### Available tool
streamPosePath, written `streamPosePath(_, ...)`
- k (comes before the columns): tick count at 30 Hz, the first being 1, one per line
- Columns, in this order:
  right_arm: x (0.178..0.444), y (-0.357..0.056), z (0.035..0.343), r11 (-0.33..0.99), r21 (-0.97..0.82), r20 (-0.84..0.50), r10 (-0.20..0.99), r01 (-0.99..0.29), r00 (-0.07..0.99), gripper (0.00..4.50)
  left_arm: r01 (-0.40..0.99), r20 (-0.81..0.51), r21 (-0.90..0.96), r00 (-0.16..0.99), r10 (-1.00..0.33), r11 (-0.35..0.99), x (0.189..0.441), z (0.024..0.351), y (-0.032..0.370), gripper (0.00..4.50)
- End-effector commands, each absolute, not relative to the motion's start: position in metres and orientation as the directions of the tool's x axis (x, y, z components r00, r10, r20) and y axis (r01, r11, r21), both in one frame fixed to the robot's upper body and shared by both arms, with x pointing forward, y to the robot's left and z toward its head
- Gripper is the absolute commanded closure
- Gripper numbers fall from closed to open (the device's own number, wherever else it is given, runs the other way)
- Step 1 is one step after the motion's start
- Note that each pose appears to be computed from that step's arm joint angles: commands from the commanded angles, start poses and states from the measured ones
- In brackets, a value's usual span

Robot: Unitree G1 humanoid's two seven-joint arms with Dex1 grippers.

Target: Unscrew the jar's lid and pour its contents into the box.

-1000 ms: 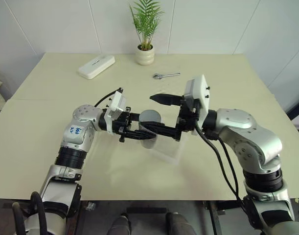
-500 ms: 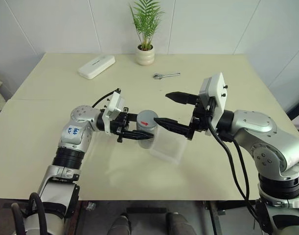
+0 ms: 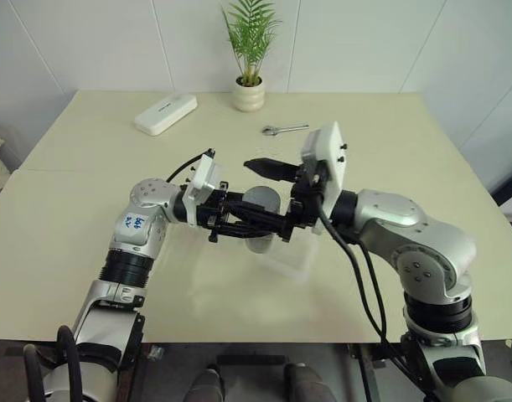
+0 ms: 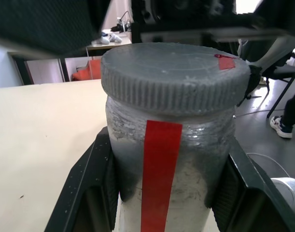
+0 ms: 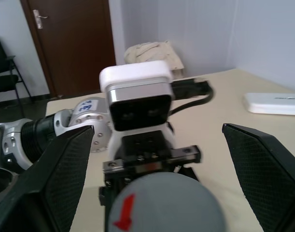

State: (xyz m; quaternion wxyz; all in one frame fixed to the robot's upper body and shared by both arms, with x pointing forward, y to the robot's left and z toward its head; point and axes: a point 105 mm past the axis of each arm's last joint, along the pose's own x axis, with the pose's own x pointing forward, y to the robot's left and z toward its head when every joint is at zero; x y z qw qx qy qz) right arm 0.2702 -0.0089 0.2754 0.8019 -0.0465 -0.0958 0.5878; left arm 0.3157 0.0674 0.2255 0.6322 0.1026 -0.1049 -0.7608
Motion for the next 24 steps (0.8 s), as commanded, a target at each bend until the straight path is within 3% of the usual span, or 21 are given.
streamPosePath(1, 0.270, -0.005, 0.279, 0.308, -0.206, 0.103, 0.951, -0.929, 0.293, 0.03, 0.922, -0.018, 0.342, -0.189, -0.982, -0.184, 0.313, 0.237, 0.067, 2.52)
streamPosePath(24, 0.297, -0.045, 0.275, 0.463, -0.253, 0.054, 0.884, -0.850, 0.465, 0.03, 0.922, -0.031, 0.328, -0.205, -0.978, -0.204, 0.306, 0.234, 0.071, 2.52)
